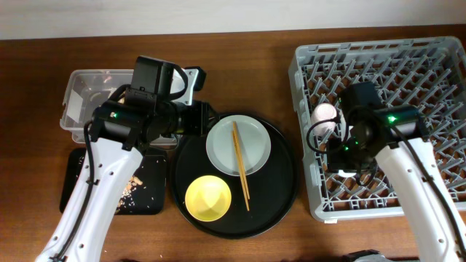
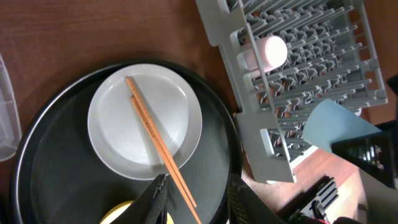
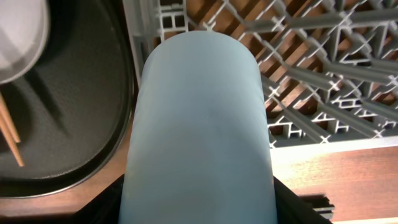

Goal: Sort waste into correct bins and load items into the dishwasher rack
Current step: 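Pass the blue cup to the right gripper and place it in the rack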

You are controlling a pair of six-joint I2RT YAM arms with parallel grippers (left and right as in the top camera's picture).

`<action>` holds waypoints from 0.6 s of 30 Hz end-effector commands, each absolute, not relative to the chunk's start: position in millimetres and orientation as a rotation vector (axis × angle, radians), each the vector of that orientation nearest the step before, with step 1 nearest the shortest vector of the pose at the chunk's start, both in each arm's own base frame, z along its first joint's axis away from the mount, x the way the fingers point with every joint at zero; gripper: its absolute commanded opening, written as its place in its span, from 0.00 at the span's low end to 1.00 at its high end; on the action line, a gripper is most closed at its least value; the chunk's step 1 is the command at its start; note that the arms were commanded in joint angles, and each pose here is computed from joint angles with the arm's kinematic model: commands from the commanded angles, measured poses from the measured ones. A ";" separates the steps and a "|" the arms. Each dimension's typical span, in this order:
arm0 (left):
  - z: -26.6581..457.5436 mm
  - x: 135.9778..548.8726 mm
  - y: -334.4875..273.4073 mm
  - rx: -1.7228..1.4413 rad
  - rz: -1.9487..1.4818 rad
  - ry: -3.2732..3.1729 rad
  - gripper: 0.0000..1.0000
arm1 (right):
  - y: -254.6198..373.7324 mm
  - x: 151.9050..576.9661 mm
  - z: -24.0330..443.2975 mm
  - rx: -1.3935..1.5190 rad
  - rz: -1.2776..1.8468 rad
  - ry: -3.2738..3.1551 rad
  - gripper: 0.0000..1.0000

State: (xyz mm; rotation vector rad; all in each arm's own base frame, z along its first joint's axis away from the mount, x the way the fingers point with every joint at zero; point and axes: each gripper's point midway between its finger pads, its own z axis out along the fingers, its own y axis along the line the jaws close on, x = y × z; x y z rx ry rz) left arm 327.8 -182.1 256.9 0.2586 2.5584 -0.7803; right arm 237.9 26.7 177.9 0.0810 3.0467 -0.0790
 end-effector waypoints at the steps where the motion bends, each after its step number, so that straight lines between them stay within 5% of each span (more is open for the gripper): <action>1: 257.8 327.2 -178.9 0.266 -0.763 2.559 0.31 | 22.7 237.4 160.9 0.103 -0.121 3.063 0.48; 18: 255.8 327.3 -176.0 0.257 -0.740 2.569 0.31 | 12.1 234.3 142.1 0.137 -0.217 3.070 0.49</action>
